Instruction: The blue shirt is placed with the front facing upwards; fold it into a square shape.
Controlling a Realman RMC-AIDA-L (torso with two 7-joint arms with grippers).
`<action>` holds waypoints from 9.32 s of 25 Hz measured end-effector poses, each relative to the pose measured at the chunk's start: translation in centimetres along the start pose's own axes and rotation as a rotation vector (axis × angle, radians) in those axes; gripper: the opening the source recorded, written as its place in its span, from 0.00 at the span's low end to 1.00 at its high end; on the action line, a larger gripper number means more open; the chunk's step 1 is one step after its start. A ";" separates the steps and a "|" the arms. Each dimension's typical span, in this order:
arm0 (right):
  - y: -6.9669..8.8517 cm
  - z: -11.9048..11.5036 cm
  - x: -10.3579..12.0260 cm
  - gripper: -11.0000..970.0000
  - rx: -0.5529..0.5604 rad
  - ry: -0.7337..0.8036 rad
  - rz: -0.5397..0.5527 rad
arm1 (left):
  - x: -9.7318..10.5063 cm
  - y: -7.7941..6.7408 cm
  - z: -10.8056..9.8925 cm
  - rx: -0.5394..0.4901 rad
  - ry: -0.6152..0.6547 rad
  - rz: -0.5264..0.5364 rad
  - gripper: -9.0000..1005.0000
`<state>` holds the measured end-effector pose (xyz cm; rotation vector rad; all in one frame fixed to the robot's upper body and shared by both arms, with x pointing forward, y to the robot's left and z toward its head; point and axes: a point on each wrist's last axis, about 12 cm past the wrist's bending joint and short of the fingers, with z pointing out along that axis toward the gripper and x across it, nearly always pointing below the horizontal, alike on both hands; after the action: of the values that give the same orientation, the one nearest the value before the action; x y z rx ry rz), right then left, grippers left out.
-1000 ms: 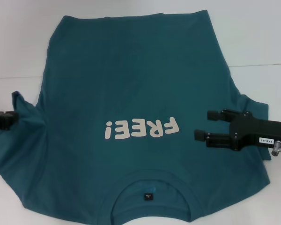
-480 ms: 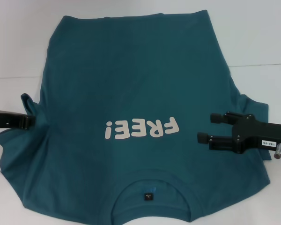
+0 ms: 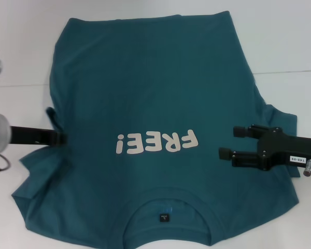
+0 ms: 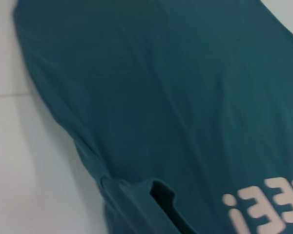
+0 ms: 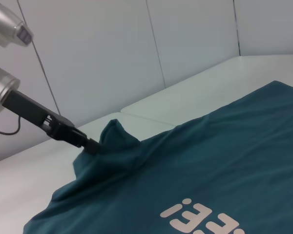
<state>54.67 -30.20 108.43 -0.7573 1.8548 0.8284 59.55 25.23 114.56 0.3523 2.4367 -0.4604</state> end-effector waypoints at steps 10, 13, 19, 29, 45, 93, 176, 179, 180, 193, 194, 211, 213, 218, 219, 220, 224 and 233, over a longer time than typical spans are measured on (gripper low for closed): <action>0.0 0.0 0.0 0.94 -0.004 0.005 -0.002 | 0.0 -1.6 2.2 0.074 -0.021 -0.026 0.14; 0.0 -0.1 0.0 0.94 -0.003 0.005 0.001 | 0.2 -0.9 1.7 0.040 -0.039 0.005 0.22; 0.0 -0.4 0.2 0.94 0.005 0.002 0.009 | 2.1 1.7 0.2 -0.089 -0.110 0.169 0.45; 0.0 -0.5 0.2 0.94 0.007 -0.001 0.012 | 3.3 4.8 0.0 -0.334 -0.104 0.243 0.82; -0.2 -0.8 0.1 0.94 0.011 -0.001 0.021 | 1.7 3.7 -1.1 -0.148 0.008 0.167 0.83; -0.1 -0.7 0.1 0.94 -0.004 0.001 0.035 | 3.0 4.5 2.0 -0.007 0.073 0.091 0.11; -7.8 -7.7 -3.6 0.91 0.475 0.255 0.881 | 5.6 -0.8 1.3 0.503 -0.215 0.295 0.94; -8.0 -7.1 -3.3 0.91 0.482 0.252 0.876 | 5.6 -0.8 1.3 0.503 -0.215 0.295 0.94; -8.0 -6.9 -3.3 0.91 0.483 0.251 0.875 | 5.6 -0.8 1.3 0.503 -0.215 0.295 0.94; -8.2 -4.7 -2.9 0.91 0.497 0.267 0.852 | 5.5 -0.8 1.3 0.505 -0.212 0.301 0.94; -8.2 -4.6 -2.9 0.91 0.499 0.267 0.852 | 5.5 -0.8 1.3 0.504 -0.212 0.301 0.94; -8.2 -3.4 -1.9 0.91 0.519 0.286 0.851 | 5.6 -0.8 1.4 0.503 -0.206 0.301 0.93; -8.2 -3.1 -1.9 0.91 0.516 0.290 0.846 | 5.7 -0.8 1.4 0.505 -0.204 0.299 0.93; -8.1 -2.6 -1.8 0.91 0.516 0.295 0.839 | 5.8 -0.8 1.5 0.510 -0.201 0.293 0.93; -8.0 -2.5 -1.8 0.91 0.516 0.294 0.838 | 5.8 -0.8 1.5 0.510 -0.201 0.292 0.93; -8.0 -2.4 -1.8 0.91 0.515 0.294 0.838 | 5.9 -0.8 1.5 0.510 -0.201 0.291 0.93; -7.9 -1.9 -1.9 0.89 0.509 0.292 0.833 | 6.0 -0.8 1.5 0.510 -0.200 0.288 0.93; -8.0 -1.6 -2.0 0.79 0.518 0.292 0.821 | 5.9 -0.9 1.6 0.511 -0.197 0.293 0.93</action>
<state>60.89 -35.80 109.02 0.2628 2.5408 0.6775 55.54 24.63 109.92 0.8224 2.0083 -0.9354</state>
